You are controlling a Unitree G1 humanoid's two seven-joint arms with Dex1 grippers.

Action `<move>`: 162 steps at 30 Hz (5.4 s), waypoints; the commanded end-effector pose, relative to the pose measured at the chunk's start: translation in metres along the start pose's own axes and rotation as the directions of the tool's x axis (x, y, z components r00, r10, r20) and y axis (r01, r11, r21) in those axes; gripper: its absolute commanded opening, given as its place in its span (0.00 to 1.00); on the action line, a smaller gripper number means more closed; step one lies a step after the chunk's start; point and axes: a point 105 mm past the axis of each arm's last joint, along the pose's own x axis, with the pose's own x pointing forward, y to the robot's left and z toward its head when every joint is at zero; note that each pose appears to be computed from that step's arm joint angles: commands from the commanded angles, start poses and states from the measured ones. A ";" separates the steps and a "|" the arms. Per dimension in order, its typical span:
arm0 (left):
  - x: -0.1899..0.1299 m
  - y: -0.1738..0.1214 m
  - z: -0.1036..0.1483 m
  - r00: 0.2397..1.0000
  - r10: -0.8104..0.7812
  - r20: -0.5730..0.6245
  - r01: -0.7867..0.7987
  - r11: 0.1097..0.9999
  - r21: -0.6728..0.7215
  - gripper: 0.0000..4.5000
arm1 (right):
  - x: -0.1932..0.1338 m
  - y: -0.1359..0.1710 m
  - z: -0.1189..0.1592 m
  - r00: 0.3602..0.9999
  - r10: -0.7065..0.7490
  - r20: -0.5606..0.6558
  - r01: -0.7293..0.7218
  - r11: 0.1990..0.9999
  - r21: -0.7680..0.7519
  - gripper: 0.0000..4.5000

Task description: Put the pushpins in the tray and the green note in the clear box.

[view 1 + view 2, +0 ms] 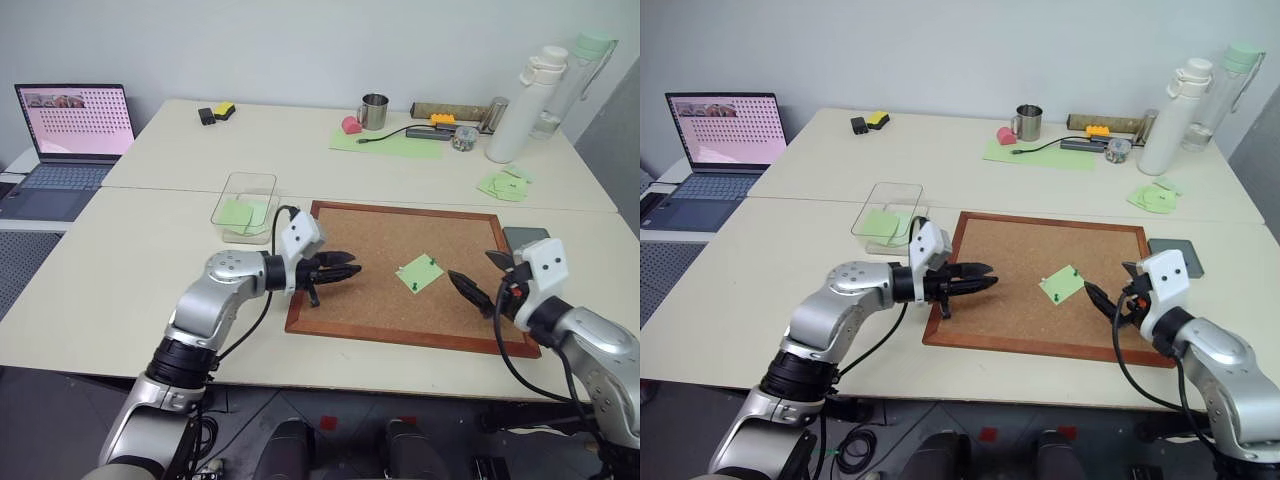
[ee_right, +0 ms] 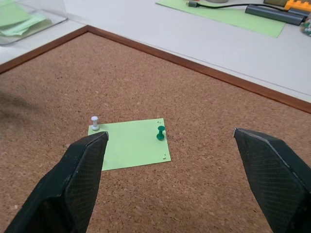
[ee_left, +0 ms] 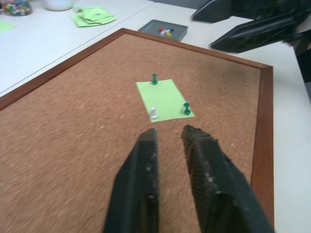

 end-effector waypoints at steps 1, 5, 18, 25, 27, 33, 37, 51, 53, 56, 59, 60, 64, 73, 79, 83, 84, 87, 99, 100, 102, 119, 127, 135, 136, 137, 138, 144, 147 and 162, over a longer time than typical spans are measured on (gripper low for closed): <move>0.006 0.001 0.008 1.000 0.001 0.020 -0.002 0.999 0.044 0.00 | 0.009 0.000 0.008 0.999 -0.011 0.042 0.012 1.000 -0.022 0.96; 0.014 0.000 0.003 1.000 0.001 0.017 -0.002 0.999 0.040 0.00 | 0.020 0.002 0.006 0.999 -0.013 0.046 0.014 1.000 -0.010 0.96; 0.037 -0.010 -0.058 0.985 -0.010 -0.170 0.011 1.000 0.003 0.00 | 0.056 0.004 -0.009 1.000 -0.009 0.019 0.009 1.000 0.015 0.96; 0.036 -0.012 -0.056 0.985 -0.022 -0.171 0.025 1.000 0.017 0.00 | 0.069 0.008 -0.019 1.000 0.009 0.007 -0.009 0.998 0.068 0.92; 0.035 -0.013 -0.056 0.985 -0.023 -0.172 0.026 0.999 0.018 0.00 | 0.070 0.010 -0.019 1.000 0.019 0.009 -0.020 0.997 0.071 0.88; 0.033 -0.013 -0.054 0.984 -0.020 -0.178 0.026 0.999 0.032 0.00 | 0.069 0.008 -0.023 1.000 0.010 0.009 -0.011 0.996 0.088 0.62; 0.032 -0.012 -0.053 0.984 -0.016 -0.179 0.022 0.999 0.035 0.00 | 0.069 0.005 -0.023 1.000 -0.002 0.014 0.001 0.996 0.095 0.44; 0.035 -0.010 -0.055 0.982 -0.006 -0.188 0.014 0.999 0.041 0.00 | 0.066 0.005 -0.012 0.999 -0.014 0.052 0.010 0.997 0.079 0.01; 0.036 -0.008 -0.057 0.980 0.012 -0.198 -0.003 0.999 0.044 0.00 | 0.064 0.006 -0.007 0.998 -0.011 0.063 0.006 0.997 0.076 0.01; 0.038 -0.007 -0.064 0.972 0.024 -0.236 -0.011 0.998 0.056 0.00 | 0.061 0.013 0.002 0.997 0.010 0.080 -0.015 0.998 0.068 0.01; 0.038 -0.008 -0.069 0.966 0.025 -0.258 -0.009 0.998 0.062 0.00 | 0.057 0.018 0.010 0.995 0.026 0.098 -0.033 0.997 0.075 0.01; 0.037 -0.007 -0.069 0.965 0.027 -0.261 -0.012 0.998 0.062 0.00 | 0.055 0.018 0.013 0.994 0.021 0.103 -0.029 0.996 0.081 0.01; 0.037 -0.003 -0.070 0.963 0.044 -0.266 -0.026 0.997 0.073 0.00 | 0.051 0.014 0.019 0.994 0.007 0.111 -0.018 0.996 0.093 0.01; 0.037 0.000 -0.070 0.962 0.054 -0.268 -0.036 0.997 0.070 0.00 | 0.040 -0.015 0.034 0.985 -0.082 0.150 0.059 0.987 0.152 0.01; 0.037 -0.001 -0.070 0.962 0.054 -0.268 -0.038 0.997 0.063 0.00 | 0.030 -0.042 0.042 0.972 -0.162 0.168 0.130 0.973 0.189 0.01; 0.036 -0.002 -0.070 0.962 0.053 -0.268 -0.038 0.997 0.061 0.00 | 0.021 -0.087 0.037 0.933 -0.339 0.123 0.319 0.935 0.156 0.01; 0.036 -0.002 -0.070 0.962 0.052 -0.269 -0.037 0.997 0.060 0.00 | 0.017 -0.100 0.034 0.915 -0.390 0.104 0.374 0.916 0.145 0.01; 0.036 -0.004 -0.071 0.961 0.050 -0.270 -0.036 0.998 0.058 0.00 | 0.012 -0.130 0.022 0.879 -0.474 0.047 0.465 0.876 0.131 0.01; 0.026 -0.001 -0.074 0.956 0.088 -0.281 -0.075 0.996 0.054 0.00 | 0.022 -0.167 -0.008 0.870 -0.490 -0.053 0.490 0.850 0.193 0.19; 0.025 -0.001 -0.074 0.955 0.090 -0.282 -0.078 0.996 0.053 0.00 | 0.022 -0.168 -0.008 0.871 -0.489 -0.053 0.489 0.850 0.194 0.24; 0.023 -0.001 -0.075 0.954 0.095 -0.283 -0.083 0.995 0.052 0.00 | 0.022 -0.170 -0.009 0.870 -0.490 -0.051 0.490 0.850 0.193 0.32; 0.024 -0.002 -0.072 0.956 0.093 -0.278 -0.082 0.995 0.054 0.00 | 0.026 -0.075 0.003 0.994 -0.101 0.045 0.096 0.991 0.097 0.53; 0.024 -0.001 -0.072 0.956 0.093 -0.278 -0.081 0.995 0.054 0.00 | 0.022 0.049 -0.004 0.964 0.254 0.076 -0.258 0.965 0.051 0.53; 0.024 -0.002 -0.072 0.956 0.088 -0.282 -0.075 0.996 0.057 0.00 | 0.042 0.054 -0.024 0.983 0.184 -0.003 -0.184 0.982 0.032 0.53; 0.024 -0.001 -0.071 0.955 0.089 -0.282 -0.076 0.995 0.058 0.00 | 0.044 0.053 -0.027 0.984 0.178 -0.017 -0.177 0.984 0.029 0.53; 0.023 -0.001 -0.071 0.955 0.091 -0.282 -0.077 0.995 0.058 0.00 | 0.045 0.053 -0.030 0.985 0.172 -0.029 -0.171 0.985 0.029 0.53; 0.023 -0.001 -0.072 0.955 0.092 -0.283 -0.078 0.995 0.058 0.00 | 0.047 0.052 -0.033 0.986 0.162 -0.037 -0.161 0.987 0.028 0.53; 0.022 -0.003 -0.072 0.955 0.092 -0.283 -0.079 0.995 0.055 0.00 | 0.054 0.056 -0.035 0.986 0.167 -0.029 -0.166 0.985 0.044 0.49; 0.022 -0.003 -0.073 0.955 0.093 -0.283 -0.081 0.995 0.053 0.00 | 0.055 0.057 -0.034 0.984 0.174 -0.024 -0.173 0.984 0.050 0.37; 0.022 -0.001 -0.074 0.953 0.103 -0.285 -0.090 0.994 0.057 0.00 | 0.047 0.061 -0.002 0.969 0.221 0.110 -0.229 0.972 0.061 0.01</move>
